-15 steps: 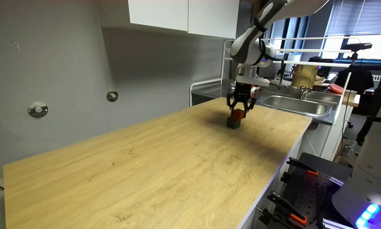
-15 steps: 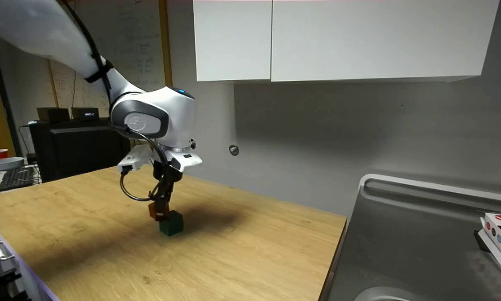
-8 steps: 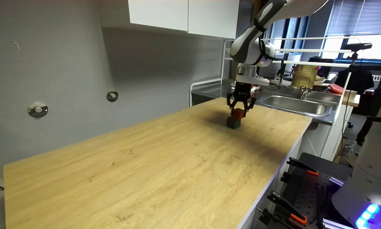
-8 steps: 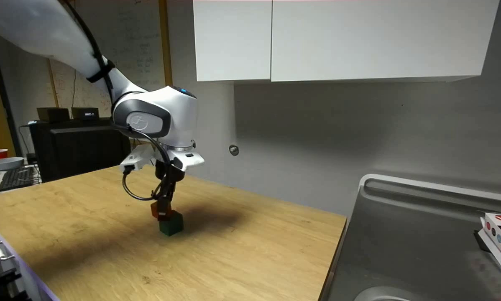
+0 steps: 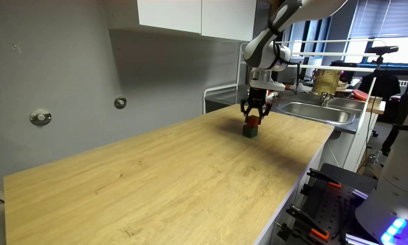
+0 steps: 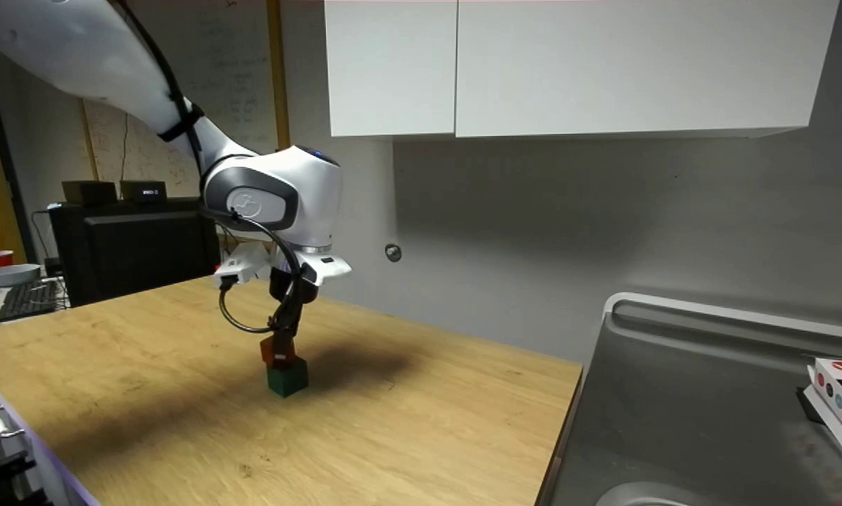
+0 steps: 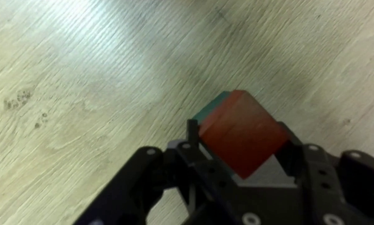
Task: Put the orange block on top of the green block
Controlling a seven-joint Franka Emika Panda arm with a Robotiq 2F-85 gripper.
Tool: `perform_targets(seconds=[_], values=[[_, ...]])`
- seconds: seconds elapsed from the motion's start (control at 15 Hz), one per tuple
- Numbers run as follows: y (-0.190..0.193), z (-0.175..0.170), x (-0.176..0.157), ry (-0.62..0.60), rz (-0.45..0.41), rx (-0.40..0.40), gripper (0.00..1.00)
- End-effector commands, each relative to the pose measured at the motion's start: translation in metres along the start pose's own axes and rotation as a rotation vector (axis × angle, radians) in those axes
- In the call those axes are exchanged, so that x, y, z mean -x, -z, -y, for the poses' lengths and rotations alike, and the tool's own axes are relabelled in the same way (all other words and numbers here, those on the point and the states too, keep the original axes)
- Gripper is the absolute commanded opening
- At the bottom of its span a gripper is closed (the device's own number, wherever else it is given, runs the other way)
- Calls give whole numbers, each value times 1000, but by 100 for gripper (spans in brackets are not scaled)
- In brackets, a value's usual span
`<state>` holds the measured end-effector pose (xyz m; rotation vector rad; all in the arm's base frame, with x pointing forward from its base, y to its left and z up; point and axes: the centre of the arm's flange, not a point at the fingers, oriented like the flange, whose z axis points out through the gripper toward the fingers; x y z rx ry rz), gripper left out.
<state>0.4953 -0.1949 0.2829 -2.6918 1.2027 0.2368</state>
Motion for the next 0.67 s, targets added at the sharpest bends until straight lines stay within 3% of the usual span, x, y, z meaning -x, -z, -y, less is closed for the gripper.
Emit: perform_targets(seconds=[0.0,0.07,0.2,0.6], values=[[5,8,-10,24,15,21,74],[4,8,-10,24,19,24,86],[2,8,-11,24,29,30,100],[-4,7,-7,31,62,37,100]])
